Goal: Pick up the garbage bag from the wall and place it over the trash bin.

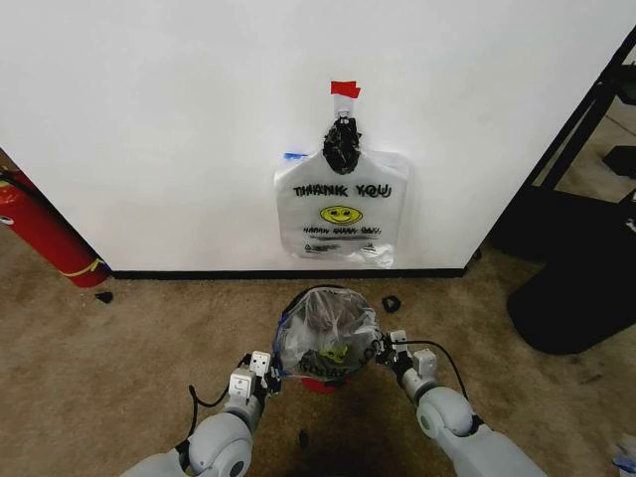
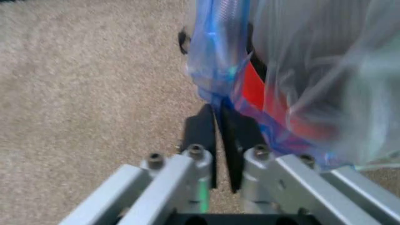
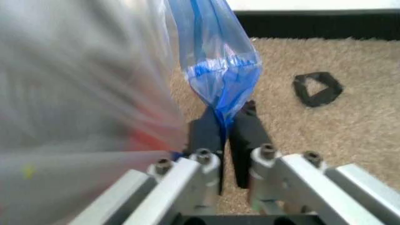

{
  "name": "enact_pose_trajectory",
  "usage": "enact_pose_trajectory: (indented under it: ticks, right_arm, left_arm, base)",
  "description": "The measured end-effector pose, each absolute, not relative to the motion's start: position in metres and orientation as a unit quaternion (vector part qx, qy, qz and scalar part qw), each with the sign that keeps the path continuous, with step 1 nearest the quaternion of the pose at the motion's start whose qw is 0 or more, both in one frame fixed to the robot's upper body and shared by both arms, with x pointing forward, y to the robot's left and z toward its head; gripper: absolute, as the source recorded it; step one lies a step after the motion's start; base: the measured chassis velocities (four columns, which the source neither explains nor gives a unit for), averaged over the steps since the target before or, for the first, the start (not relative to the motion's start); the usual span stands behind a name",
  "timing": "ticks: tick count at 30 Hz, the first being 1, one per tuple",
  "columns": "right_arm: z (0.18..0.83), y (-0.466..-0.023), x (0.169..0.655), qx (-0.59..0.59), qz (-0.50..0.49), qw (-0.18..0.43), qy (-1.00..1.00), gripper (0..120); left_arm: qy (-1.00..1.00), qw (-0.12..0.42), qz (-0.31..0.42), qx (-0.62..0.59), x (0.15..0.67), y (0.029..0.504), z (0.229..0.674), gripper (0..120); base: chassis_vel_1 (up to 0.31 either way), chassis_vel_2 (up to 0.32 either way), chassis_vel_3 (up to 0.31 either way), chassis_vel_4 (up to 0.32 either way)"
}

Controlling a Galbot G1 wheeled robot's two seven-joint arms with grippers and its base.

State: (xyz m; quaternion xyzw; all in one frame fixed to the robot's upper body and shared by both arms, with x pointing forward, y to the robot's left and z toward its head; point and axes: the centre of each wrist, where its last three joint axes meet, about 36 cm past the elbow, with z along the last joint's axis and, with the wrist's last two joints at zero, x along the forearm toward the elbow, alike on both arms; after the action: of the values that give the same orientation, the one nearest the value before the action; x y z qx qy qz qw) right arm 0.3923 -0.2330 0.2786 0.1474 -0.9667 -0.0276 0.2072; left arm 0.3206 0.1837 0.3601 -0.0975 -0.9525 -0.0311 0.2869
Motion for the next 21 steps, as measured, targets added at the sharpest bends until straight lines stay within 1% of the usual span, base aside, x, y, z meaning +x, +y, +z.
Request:
enact_pose_trajectory:
  ticks: [1, 2, 7, 8, 9, 13, 15, 16, 18, 21]
  right_arm:
    - [0.280, -0.235, 0.388, 0.146, -0.030, 0.205, -0.967, 12]
    - [0.280, -0.235, 0.388, 0.146, -0.030, 0.205, -0.967, 12]
    - [0.281, -0.246, 0.363, 0.150, -0.025, 0.192, -0.970, 33]
    - [0.281, -0.247, 0.359, 0.150, -0.024, 0.187, -0.971, 36]
    - [0.281, -0.247, 0.359, 0.150, -0.024, 0.187, -0.971, 36]
    - [0.284, -0.259, 0.342, 0.144, -0.012, 0.158, -0.977, 55]
    - [0.288, -0.264, 0.337, 0.142, -0.007, 0.138, -0.980, 62]
    - [0.288, -0.264, 0.337, 0.142, -0.007, 0.138, -0.980, 62]
    - [0.293, -0.267, 0.331, 0.140, -0.004, 0.116, -0.983, 72]
    - [0.304, -0.271, 0.323, 0.140, 0.002, 0.083, -0.987, 84]
  left_arm:
    - [-0.954, 0.284, -0.031, -0.097, 0.317, 0.185, 0.363, 15]
    - [-0.954, 0.284, -0.031, -0.097, 0.317, 0.185, 0.363, 15]
    - [-0.958, 0.268, -0.037, -0.091, 0.303, 0.191, 0.371, 36]
    - [-0.959, 0.268, -0.036, -0.088, 0.302, 0.192, 0.372, 39]
    - [-0.959, 0.268, -0.036, -0.088, 0.302, 0.192, 0.372, 39]
    - [-0.964, 0.252, -0.032, -0.078, 0.293, 0.200, 0.384, 58]
    - [-0.967, 0.242, -0.030, -0.076, 0.287, 0.202, 0.392, 65]
    - [-0.967, 0.242, -0.030, -0.076, 0.287, 0.202, 0.392, 65]
    - [-0.970, 0.230, -0.030, -0.074, 0.279, 0.204, 0.398, 74]
    - [-0.975, 0.207, -0.028, -0.074, 0.267, 0.204, 0.407, 86]
  base:
    - [0.000, 0.000, 0.000, 0.000]
    - [0.000, 0.000, 0.000, 0.000]
    - [0.000, 0.000, 0.000, 0.000]
    - [0.000, 0.000, 0.000, 0.000]
    - [0.000, 0.000, 0.000, 0.000]
    - [0.000, 0.000, 0.000, 0.000]
    - [0.000, 0.000, 0.000, 0.000]
    - [0.000, 0.000, 0.000, 0.000]
    - [0.000, 0.000, 0.000, 0.000]
    - [0.000, 0.000, 0.000, 0.000]
